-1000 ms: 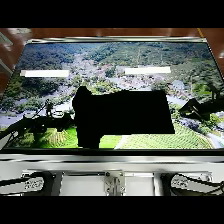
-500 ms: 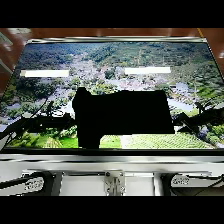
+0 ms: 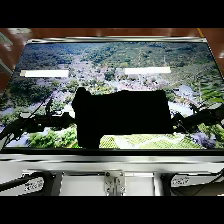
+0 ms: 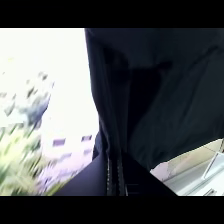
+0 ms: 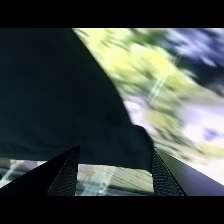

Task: Fold the shirts.

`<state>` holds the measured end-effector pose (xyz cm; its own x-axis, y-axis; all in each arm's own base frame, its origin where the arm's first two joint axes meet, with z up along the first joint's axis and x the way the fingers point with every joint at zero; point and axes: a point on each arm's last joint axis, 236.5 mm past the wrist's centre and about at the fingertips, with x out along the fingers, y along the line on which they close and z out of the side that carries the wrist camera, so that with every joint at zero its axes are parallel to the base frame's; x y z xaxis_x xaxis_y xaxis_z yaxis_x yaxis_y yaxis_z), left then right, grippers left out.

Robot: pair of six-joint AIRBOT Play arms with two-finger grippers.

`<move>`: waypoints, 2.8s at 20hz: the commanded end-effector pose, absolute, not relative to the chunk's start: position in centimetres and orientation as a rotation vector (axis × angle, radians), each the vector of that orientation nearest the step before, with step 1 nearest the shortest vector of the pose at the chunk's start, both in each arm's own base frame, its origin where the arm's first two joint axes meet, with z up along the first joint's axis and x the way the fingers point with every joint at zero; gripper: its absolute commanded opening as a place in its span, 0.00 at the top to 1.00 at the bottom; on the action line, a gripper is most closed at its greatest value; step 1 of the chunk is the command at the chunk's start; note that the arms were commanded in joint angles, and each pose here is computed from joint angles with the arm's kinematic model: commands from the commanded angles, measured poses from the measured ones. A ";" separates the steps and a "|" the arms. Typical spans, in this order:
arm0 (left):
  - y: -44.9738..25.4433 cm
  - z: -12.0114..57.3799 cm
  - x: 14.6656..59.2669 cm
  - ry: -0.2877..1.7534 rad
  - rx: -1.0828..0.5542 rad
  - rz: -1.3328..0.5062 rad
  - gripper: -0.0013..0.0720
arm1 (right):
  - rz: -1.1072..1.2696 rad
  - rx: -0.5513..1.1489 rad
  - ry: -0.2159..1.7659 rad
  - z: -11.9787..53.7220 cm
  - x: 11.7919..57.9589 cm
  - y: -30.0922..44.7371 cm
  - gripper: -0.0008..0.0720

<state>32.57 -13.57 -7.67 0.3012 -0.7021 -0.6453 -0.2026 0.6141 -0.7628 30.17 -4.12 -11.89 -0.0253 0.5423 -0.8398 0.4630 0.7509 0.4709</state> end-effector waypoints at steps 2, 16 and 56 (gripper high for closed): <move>-13.6 -6.6 32.8 1.230 -0.892 -0.403 0.93 | 0.133 0.729 1.679 -12.9 31.0 -1.3 0.54; -9.0 38.7 35.5 0.233 -0.155 -0.459 0.93 | 0.289 0.011 0.467 31.5 38.7 -0.3 0.90; -3.2 4.3 52.0 0.753 -0.559 -0.135 0.93 | -0.037 0.191 0.509 2.6 53.9 -0.4 0.90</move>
<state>48.40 -3.24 7.21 0.7424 -0.2917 -0.6031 -0.0986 0.8428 -0.5291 50.06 0.23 3.94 0.7944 0.0828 -0.6017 0.0145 0.9878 0.1551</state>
